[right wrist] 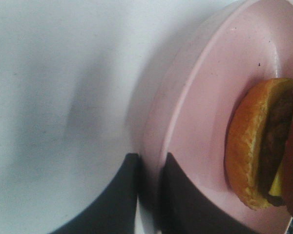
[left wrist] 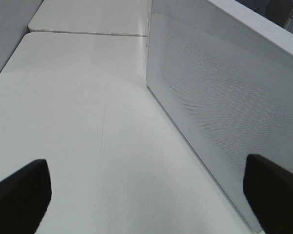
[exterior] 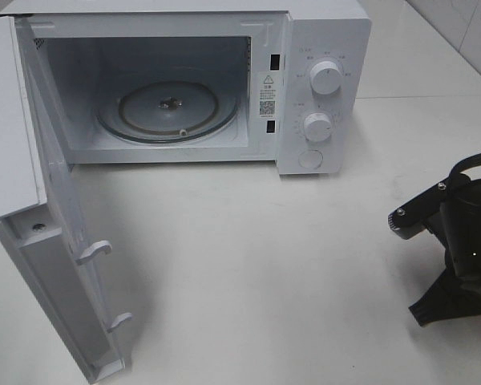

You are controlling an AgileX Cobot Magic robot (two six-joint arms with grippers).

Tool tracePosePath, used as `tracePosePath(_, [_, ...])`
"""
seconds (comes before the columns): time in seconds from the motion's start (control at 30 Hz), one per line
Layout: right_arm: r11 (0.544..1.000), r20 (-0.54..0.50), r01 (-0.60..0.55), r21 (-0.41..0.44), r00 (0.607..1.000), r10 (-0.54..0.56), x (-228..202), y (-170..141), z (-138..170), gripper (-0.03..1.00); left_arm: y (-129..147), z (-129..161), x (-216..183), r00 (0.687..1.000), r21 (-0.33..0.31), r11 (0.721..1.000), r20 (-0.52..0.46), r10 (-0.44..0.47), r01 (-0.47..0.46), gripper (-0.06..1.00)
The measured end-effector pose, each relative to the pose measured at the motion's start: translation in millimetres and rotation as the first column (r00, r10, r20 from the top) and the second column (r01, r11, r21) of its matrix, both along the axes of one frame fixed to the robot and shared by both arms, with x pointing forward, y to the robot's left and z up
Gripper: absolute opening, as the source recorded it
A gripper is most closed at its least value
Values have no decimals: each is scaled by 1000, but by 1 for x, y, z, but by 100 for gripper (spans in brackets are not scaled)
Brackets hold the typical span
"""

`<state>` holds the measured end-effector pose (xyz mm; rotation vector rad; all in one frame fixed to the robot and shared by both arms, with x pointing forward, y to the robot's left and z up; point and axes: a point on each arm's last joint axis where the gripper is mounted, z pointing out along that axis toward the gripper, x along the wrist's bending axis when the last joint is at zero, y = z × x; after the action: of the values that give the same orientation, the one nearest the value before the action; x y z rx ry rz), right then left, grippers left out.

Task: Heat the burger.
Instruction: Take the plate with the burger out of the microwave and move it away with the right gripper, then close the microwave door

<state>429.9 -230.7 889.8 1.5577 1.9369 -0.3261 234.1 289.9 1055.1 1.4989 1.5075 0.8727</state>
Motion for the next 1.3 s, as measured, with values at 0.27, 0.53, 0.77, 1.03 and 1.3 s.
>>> tracePosePath(0.27, [999, 7, 30, -29, 1000, -30, 8, -10, -9, 16, 0, 0, 0, 1000, 0, 1000, 0, 0, 0, 99])
tracePosePath(0.53, [999, 2, 38, -35, 999, -38, 7, -10, -6, 46, 0, 0, 0, 1000, 0, 1000, 0, 0, 0, 99])
tracePosePath(0.77, [997, 48, 40, 60, 998, -43, 14, -1, 22, 55, 0, 0, 0, 1000, 0, 1000, 0, 0, 0, 99])
tracePosePath(1.03, [966, 69, -74, 246, 996, 58, 12, 12, 70, 58, 0, 0, 0, 1000, 0, 1000, 0, 0, 0, 99])
tracePosePath(1.3, [866, 116, -232, 444, 973, 201, -6, 21, 118, 71, 0, 0, 0, 1000, 0, 1000, 0, 0, 0, 99])
